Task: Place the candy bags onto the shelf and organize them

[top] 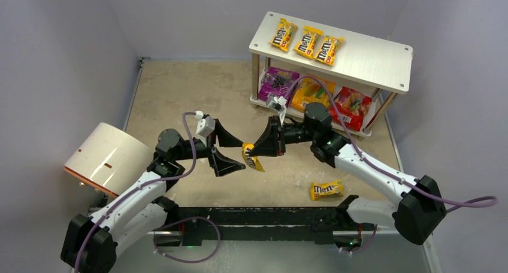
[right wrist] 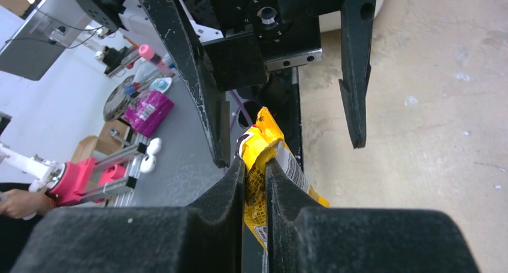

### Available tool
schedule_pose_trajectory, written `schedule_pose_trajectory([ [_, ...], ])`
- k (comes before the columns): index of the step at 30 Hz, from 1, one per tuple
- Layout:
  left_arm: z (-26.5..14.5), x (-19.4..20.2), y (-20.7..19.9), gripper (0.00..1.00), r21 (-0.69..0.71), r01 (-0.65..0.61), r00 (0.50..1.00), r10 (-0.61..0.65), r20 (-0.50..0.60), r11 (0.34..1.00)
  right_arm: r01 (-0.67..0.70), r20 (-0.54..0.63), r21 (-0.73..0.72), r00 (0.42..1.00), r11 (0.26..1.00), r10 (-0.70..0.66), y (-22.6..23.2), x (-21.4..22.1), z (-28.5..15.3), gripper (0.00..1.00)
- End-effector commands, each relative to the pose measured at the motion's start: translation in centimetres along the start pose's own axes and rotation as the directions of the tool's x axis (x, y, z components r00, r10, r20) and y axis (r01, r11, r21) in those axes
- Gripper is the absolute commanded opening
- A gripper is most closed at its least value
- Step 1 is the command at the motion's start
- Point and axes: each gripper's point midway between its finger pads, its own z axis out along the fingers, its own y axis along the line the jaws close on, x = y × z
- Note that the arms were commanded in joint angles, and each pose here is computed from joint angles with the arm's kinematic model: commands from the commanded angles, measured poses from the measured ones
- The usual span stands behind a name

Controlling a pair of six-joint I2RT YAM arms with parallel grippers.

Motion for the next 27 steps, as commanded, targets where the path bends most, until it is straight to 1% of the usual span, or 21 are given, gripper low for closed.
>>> schedule_pose_trajectory([
  [1,0.4,-1.1,-1.8,0.98,0.099,-0.049,0.999,0.047,0.02,0.994,0.09,0.045,-0.135,0.995,0.987,-0.084,3.1,-2.6,0.3,0.0],
  [3,0.6,-0.8,-1.8,0.97,0.117,-0.023,1.0,0.022,0.012,0.993,0.09,0.064,-0.148,0.995,0.985,-0.082,3.0,-2.9,0.7,0.0],
  [5,0.7,-0.7,-2.2,0.94,0.15,-0.015,1.0,0.014,0.007,0.989,0.087,0.07,-0.166,0.995,0.982,-0.077,3.0,-3.0,1.0,0.0],
  [10,0.8,-0.9,-2.9,0.83,0.174,-0.019,1.0,0.016,0.017,0.985,0.088,0.082,-0.126,0.994,0.988,-0.078,2.0,-3.6,1.4,0.0],
  [15,0.5,-1.0,-3.6,0.52,0.167,-0.036,0.999,0.031,0.03,0.985,0.103,0.094,-0.1,0.991,0.99,-0.093,1.7,-4.1,1.5,0.01],
  [17,0.4,-1.0,-3.3,0.39,0.143,-0.036,0.999,0.032,0.03,0.989,0.126,0.09,-0.065,0.989,0.99,-0.12,1.6,-4.4,1.3,0.03],
  [19,0.3,-1.2,-3.2,0.28,0.125,-0.042,0.999,0.038,0.035,0.991,0.14,0.07,-0.017,0.988,0.99,-0.138,1.2,-4.6,1.1,0.03],
  [21,0.3,-1.2,-3.0,0.19,0.113,-0.041,0.999,0.038,0.024,0.993,0.138,0.045,0.036,0.989,0.99,-0.14,0.8,-4.7,0.8,0.04],
  [22,0.4,-1.1,-2.7,0.14,0.099,-0.032,0.999,0.03,0.017,0.995,0.133,0.042,0.077,0.99,0.988,-0.137,0.4,-5.0,0.6,0.06],
  [25,0.5,-0.9,-1.6,0.01,0.041,-0.012,1.0,0.012,0.001,0.999,0.186,0.043,0.17,0.98,0.968,-0.196,0.1,-6.4,-0.1,0.14],
  [27,0.6,-0.6,-1.1,0.0,0.02,0.009,1.0,-0.008,-0.021,1.0,0.211,0.073,0.276,0.968,0.938,-0.239,-0.5,-8.1,-1.0,0.16],
])
